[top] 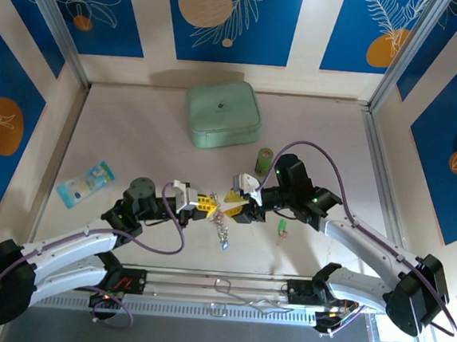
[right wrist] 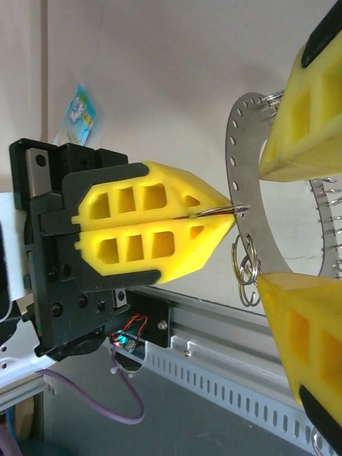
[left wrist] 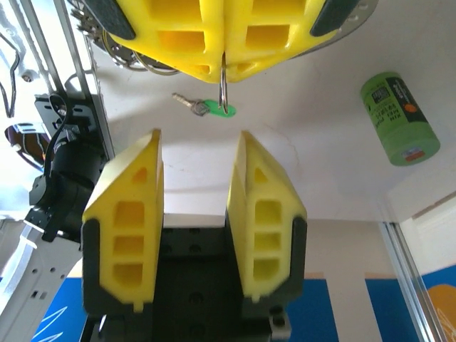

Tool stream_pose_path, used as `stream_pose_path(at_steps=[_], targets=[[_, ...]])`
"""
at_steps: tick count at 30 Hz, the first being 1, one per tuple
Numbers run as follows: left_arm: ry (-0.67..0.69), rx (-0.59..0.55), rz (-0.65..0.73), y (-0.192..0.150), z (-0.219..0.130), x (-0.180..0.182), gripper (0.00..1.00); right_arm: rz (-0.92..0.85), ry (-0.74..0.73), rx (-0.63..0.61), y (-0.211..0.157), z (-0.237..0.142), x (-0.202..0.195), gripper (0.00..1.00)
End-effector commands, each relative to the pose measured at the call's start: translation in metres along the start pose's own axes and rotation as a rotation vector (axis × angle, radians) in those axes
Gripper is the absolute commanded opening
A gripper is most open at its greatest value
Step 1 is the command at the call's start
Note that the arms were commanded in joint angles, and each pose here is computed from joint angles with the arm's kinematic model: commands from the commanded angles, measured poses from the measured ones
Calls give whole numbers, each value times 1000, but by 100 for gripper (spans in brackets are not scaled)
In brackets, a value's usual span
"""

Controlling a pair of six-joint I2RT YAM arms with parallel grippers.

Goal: Put the keys on the keyring

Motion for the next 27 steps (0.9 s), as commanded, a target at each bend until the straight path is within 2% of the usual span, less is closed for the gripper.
stream_pose_path(at_steps=[1,6,11,16,17,20,27], targets=[[-60,-98,51,18,-2,-8,0,-19,4,-70,11,3,-2,38],[-68,-103,51,18,-2,-8,0,-34,20,-81,15,10,-4,33],[-72,-107,51,18,-2,-8,0,-37,43,-88,17,14,-3,22],[-67,-101,48,16,-1,-8,0,-45,43,-83,19,15,-3,4],[-57,-97,45,16,-2,-7,6,-48,42,-73,19,14,-3,0],[-39,-74,48,15,-2,-6,16,-63,45,-33,19,12,-3,0],[-59,-12,39,14,0,-6,15,-68,100,68,18,15,2,0]])
Point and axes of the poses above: each hand's point on the last joint's axis, 136 mm out from that joint toward the fingers, its own z axis out along the fingers, its own x axis along the line the jaws close on, y = z × x, the point moved 7 cm from there along -z, back along the fingers, and after that the axes turned 11 degrees about -z, right-handed, at the moved point
